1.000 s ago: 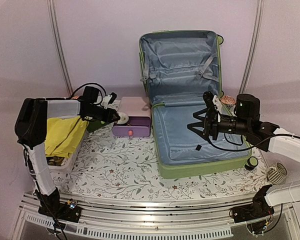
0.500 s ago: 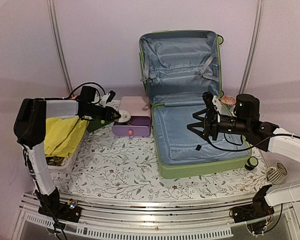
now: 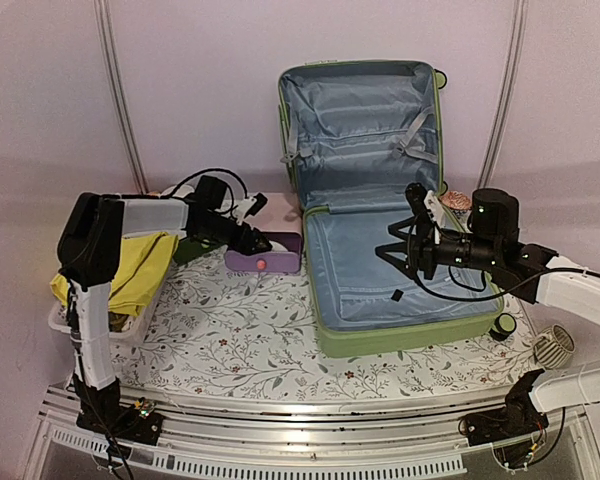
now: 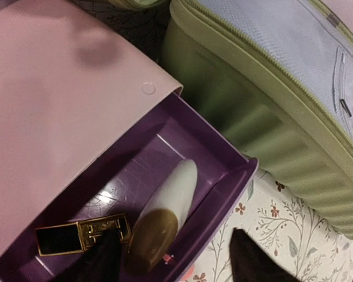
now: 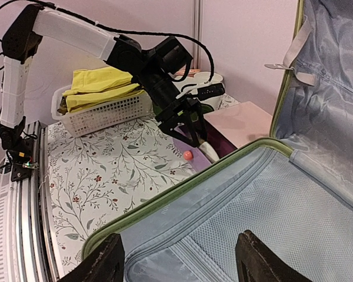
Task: Open, take out, and arrange the luggage
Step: Place the makeup in the drawer.
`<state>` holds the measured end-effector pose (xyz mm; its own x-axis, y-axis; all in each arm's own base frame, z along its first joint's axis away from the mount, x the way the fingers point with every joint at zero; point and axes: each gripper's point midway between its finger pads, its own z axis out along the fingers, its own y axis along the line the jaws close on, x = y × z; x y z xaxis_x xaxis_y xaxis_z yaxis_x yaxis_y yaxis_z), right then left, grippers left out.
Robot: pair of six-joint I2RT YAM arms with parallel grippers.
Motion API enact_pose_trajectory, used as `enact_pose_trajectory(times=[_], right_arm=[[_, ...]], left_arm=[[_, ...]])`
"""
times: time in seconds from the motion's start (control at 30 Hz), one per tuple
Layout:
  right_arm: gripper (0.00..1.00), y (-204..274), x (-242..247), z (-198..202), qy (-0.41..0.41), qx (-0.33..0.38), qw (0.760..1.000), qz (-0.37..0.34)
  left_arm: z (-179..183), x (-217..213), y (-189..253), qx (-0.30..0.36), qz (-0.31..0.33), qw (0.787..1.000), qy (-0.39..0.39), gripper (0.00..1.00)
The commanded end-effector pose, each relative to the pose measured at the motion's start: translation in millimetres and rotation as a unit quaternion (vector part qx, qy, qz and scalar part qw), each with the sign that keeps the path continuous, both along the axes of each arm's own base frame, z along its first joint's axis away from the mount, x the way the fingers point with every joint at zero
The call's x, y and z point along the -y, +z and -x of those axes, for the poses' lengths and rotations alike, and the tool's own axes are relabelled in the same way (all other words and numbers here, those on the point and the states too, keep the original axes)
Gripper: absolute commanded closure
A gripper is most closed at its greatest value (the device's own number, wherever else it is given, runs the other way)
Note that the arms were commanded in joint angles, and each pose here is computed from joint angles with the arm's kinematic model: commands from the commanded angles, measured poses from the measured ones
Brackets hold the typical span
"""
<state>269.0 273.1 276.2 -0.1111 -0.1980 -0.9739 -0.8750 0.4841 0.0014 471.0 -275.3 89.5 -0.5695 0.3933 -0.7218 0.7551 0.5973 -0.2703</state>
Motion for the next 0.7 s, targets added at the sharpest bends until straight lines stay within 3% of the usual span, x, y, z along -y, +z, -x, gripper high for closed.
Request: enact_pose_trajectory(times=[0.0, 0.2, 0.3, 0.43, 0.47, 0.53, 0.6, 0.67], right_arm=[[0.33, -6, 10, -4, -0.029, 0.0, 1.0, 0.011], [0.33, -10, 16, -12, -0.057, -0.006, 0.998, 0.018], [0.3, -10, 28, -23, -0.113, -0.019, 0.993, 0.011], [0.22, -8, 53, -39, -0.21, -0.053, 0.976, -0.007], [0.14, -9, 59, -41, -0.228, -0.062, 0.972, -0.009], [0.0, -15, 62, -37, -0.232, -0.089, 0.969, -0.004], [0.01, -23, 65, -34, -0.229, -0.1, 0.968, 0.019], [0.01, -31, 72, -34, -0.248, -0.116, 0.961, 0.034]], left_arm=[[-9, -4, 25, 0.041, -0.025, 0.999, 0.011, 0.03], [-7, -9, 68, 0.076, -0.019, 0.996, 0.031, 0.02], [2, -13, 109, 0.117, -0.004, 0.992, 0.041, 0.02], [22, -23, 156, 0.19, 0.043, 0.978, 0.07, 0.02], [29, -29, 163, 0.205, 0.051, 0.974, 0.082, 0.02], [43, -47, 178, 0.223, 0.069, 0.964, 0.131, 0.02], [43, -75, 184, 0.203, 0.089, 0.949, 0.224, 0.02], [49, -90, 182, 0.162, 0.125, 0.943, 0.263, 0.02]])
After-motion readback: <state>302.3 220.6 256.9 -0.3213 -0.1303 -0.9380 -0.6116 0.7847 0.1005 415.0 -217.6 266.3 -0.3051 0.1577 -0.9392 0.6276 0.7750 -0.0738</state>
